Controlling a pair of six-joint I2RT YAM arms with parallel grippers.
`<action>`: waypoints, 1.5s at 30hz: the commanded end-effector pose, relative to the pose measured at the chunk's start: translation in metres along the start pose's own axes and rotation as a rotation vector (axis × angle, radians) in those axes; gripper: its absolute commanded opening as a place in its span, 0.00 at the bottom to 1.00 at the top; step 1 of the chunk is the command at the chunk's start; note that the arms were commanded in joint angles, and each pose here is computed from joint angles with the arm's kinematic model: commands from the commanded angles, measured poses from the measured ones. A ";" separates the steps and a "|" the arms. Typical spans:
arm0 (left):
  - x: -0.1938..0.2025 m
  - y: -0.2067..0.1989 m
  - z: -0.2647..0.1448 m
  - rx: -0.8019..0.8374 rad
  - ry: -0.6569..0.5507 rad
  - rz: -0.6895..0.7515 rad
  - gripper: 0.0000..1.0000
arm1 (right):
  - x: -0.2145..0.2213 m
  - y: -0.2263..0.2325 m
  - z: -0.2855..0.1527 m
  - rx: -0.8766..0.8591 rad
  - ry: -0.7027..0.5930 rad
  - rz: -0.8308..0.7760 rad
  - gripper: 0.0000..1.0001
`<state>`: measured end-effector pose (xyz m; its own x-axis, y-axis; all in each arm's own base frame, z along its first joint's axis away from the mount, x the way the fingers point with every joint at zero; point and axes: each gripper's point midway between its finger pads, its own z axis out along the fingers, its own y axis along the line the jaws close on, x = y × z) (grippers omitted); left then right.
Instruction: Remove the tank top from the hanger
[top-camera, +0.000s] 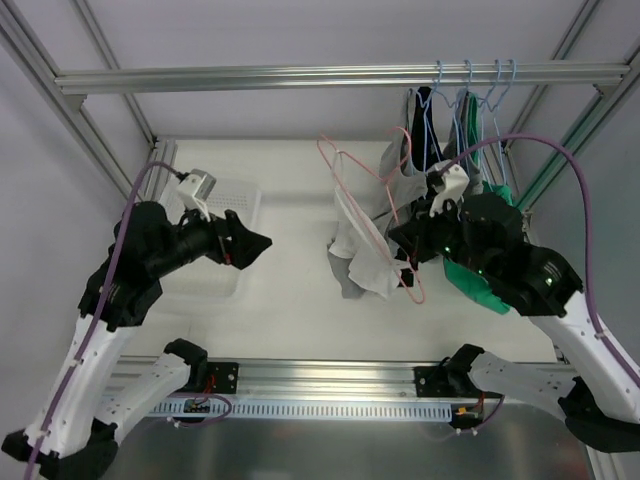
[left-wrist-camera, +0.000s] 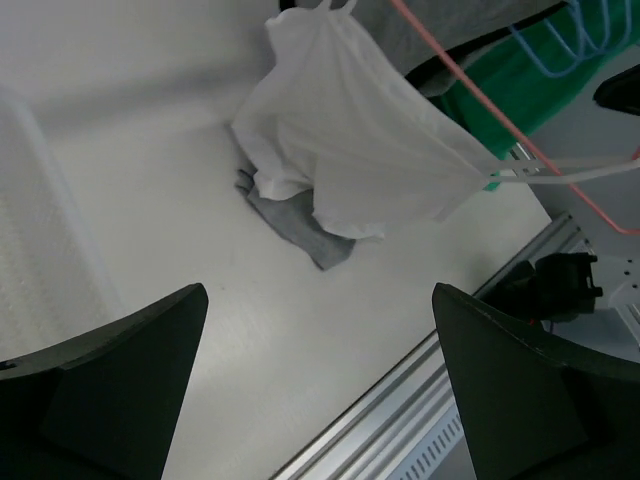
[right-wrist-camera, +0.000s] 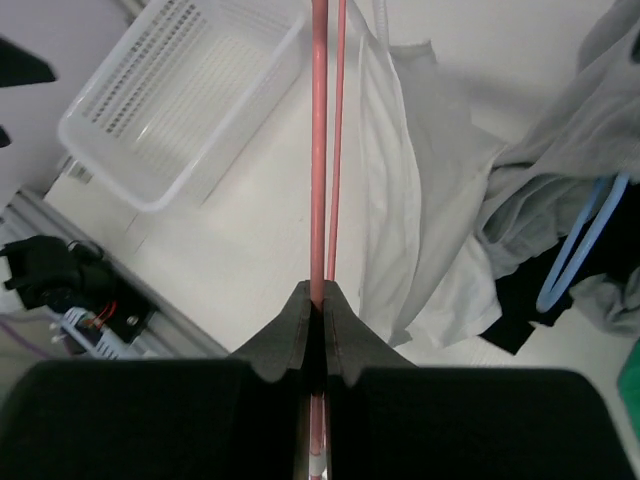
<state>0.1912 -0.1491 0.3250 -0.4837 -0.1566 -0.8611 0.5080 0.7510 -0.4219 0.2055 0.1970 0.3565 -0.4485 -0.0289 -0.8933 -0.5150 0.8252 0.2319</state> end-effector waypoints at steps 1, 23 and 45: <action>-0.028 -0.054 0.015 0.179 -0.040 0.083 0.99 | 0.011 0.028 -0.039 -0.193 -0.016 0.089 0.00; -0.074 -0.126 0.117 0.188 -0.153 0.319 0.49 | 0.033 0.036 -0.117 -0.343 0.002 0.067 0.00; -0.053 -0.116 0.125 0.159 -0.112 0.323 0.00 | 0.026 0.028 -0.112 -0.293 -0.022 0.029 0.00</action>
<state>0.2526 -0.3169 0.3561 -0.2667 0.0615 -0.9618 0.7332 0.6606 -0.1611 0.0921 0.1577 0.3666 -0.5111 -0.0162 -0.8594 -0.6766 0.6243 0.3906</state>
